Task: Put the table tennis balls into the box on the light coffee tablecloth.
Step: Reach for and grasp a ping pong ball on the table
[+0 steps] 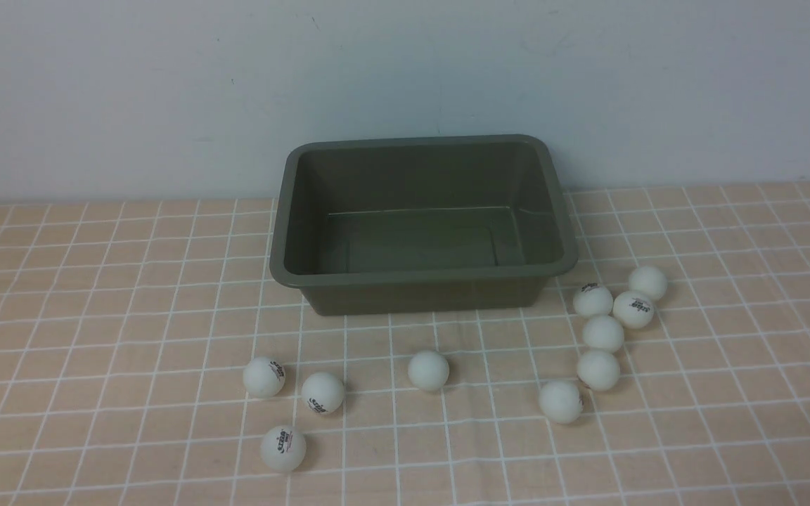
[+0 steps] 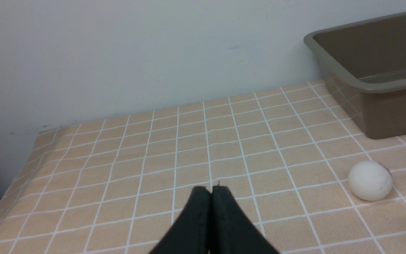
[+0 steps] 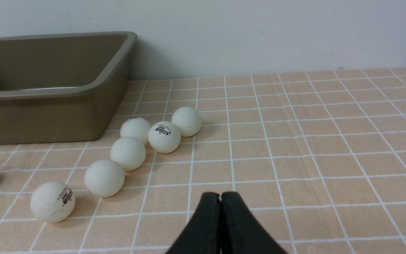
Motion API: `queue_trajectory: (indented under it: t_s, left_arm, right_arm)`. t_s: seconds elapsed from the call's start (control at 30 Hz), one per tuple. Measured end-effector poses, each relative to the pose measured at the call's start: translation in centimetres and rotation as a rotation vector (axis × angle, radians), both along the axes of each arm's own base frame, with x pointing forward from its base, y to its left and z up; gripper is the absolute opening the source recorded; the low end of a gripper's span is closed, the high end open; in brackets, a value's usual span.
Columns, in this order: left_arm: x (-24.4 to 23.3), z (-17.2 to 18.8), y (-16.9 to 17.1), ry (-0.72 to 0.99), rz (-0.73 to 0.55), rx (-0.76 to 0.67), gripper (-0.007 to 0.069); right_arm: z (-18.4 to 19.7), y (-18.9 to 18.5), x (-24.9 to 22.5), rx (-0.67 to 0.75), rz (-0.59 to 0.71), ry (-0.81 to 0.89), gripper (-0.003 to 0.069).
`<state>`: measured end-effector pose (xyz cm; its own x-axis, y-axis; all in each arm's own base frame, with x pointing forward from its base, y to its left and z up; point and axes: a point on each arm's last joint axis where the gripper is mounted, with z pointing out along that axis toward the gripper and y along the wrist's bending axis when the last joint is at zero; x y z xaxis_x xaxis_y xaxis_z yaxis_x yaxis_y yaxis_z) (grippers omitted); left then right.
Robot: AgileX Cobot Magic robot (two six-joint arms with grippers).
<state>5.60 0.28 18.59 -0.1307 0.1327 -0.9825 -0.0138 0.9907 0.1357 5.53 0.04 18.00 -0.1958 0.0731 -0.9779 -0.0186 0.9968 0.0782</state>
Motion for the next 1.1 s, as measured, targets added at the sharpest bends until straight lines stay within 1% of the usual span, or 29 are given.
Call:
queue_trajectory:
  t_s: [0.17, 0.2, 0.27, 0.4, 0.57, 0.63, 0.7, 0.8, 0.9, 0.93, 0.97, 1.03, 1.1]
  left_arm:
    - [0.0, 0.0, -0.2, -0.002, 0.003, -0.156, -0.0069]
    - [0.0, 0.0, -0.2, -0.002, 0.006, -0.252, -0.0069]
    - [0.0, 0.0, -0.4, -0.002, 0.009, -0.397, -0.0069]
    - [0.0, 0.0, -0.6, -0.001, 0.010, -0.561, -0.0069]
    - [0.0, 0.0, -0.6, 0.000, 0.009, -0.603, -0.0069]
    - [0.0, 0.0, -0.6, 0.000, 0.009, -0.609, -0.0069]
    - [0.0, 0.0, -0.6, 0.000, 0.010, -0.620, -0.0069]
    - [0.0, 0.2, -0.7, -0.019, 0.008, -0.662, -0.0069]
    - [0.1, 1.2, -0.4, -0.130, 0.000, -0.744, -0.0069]
    - [0.1, 1.2, -0.4, -0.139, -0.001, -0.750, -0.0069]
    - [0.1, 1.8, -0.3, -0.200, -0.004, -0.789, -0.0069]
    - [0.0, 2.4, 0.0, -0.271, -0.007, -0.802, -0.0069]
    - [-0.1, 3.2, 0.0, -0.300, -0.017, -0.794, -0.0069]
  right_arm:
    - [0.0, 0.0, 0.0, 0.000, 0.000, 0.000, -0.0018]
    - [0.0, 0.0, 0.0, 0.015, 0.000, 0.000, -0.0018]
    - [0.0, 0.1, 0.0, 0.077, -0.001, 0.000, -0.0018]
    - [0.1, 0.4, 0.0, 0.227, 0.000, -0.001, -0.0018]
    - [0.4, 0.6, 0.0, 0.351, 0.003, -0.022, -0.0018]
    - [0.8, 0.7, 0.1, 0.508, 0.001, -0.051, -0.0018]
    - [1.1, 0.8, 0.1, 0.632, -0.003, -0.076, -0.0018]
    - [1.9, 0.6, 0.1, 0.755, -0.008, -0.156, -0.0018]
    - [2.7, 0.2, 0.1, 0.810, -0.013, -0.244, -0.0018]
    - [2.8, 0.2, 0.1, 0.814, -0.014, -0.258, -0.0018]
    - [3.2, 0.0, 0.1, 0.825, -0.017, -0.313, -0.0018]
    - [3.8, -0.3, 0.0, 0.821, -0.018, -0.381, -0.0018]
    - [4.5, -0.3, -0.2, 0.786, -0.007, -0.429, -0.0018]
